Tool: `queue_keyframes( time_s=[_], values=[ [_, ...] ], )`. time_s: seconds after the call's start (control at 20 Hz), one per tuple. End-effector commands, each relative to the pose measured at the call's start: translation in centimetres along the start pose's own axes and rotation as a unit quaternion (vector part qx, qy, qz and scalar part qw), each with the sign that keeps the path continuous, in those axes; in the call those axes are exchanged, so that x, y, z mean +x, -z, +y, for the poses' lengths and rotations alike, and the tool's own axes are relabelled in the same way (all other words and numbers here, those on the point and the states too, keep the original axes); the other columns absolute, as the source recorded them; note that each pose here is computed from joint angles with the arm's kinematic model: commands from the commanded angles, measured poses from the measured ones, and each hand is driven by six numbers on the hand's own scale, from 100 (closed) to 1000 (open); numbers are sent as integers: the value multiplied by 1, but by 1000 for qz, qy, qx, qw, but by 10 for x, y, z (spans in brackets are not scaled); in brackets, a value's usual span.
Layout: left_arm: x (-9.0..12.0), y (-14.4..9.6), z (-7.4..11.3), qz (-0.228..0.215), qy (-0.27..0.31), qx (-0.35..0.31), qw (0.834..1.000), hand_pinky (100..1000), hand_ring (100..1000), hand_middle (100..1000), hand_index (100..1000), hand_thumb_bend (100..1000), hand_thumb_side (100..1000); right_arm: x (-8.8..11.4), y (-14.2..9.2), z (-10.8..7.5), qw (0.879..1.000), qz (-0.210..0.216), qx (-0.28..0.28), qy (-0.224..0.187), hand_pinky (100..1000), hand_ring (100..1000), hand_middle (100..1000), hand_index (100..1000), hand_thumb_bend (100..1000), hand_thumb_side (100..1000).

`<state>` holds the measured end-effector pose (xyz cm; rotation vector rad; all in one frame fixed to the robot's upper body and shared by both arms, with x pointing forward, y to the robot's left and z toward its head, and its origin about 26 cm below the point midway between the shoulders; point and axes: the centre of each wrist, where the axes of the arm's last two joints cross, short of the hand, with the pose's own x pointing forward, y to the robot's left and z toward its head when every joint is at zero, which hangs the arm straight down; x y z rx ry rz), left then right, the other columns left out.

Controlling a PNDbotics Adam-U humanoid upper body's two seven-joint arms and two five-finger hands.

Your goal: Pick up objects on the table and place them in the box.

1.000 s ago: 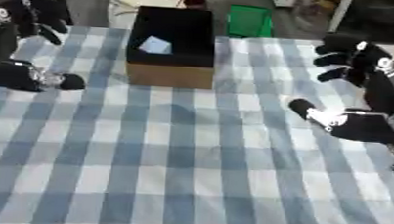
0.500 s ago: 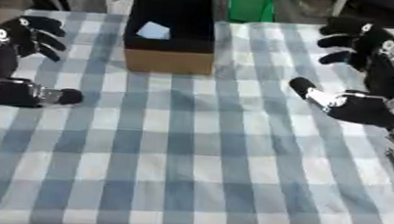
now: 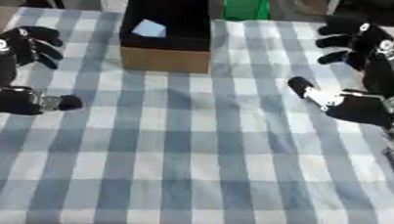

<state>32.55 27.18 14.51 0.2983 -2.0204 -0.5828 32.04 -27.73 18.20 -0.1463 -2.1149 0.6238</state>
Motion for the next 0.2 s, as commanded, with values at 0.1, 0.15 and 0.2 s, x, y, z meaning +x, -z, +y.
queue_keyframes(
  time_s=[0.1, 0.15, 0.2],
  values=[
    [2, 2, 5, -7, 6, 8, 1000, 563, 612, 630, 769, 1000, 231, 7, 3, -8, 1000, -11, 2, -14, 657, 762, 738, 851, 557, 100],
    [1, 1, 5, -6, 6, 8, 1000, 563, 612, 630, 769, 1000, 231, 7, 3, -8, 1000, -11, 3, -14, 657, 762, 738, 851, 557, 100],
    [1, 1, 5, -6, 5, 8, 1000, 563, 612, 630, 769, 1000, 231, 7, 3, -8, 1000, -11, 4, -14, 657, 762, 738, 851, 557, 100]
  ],
)
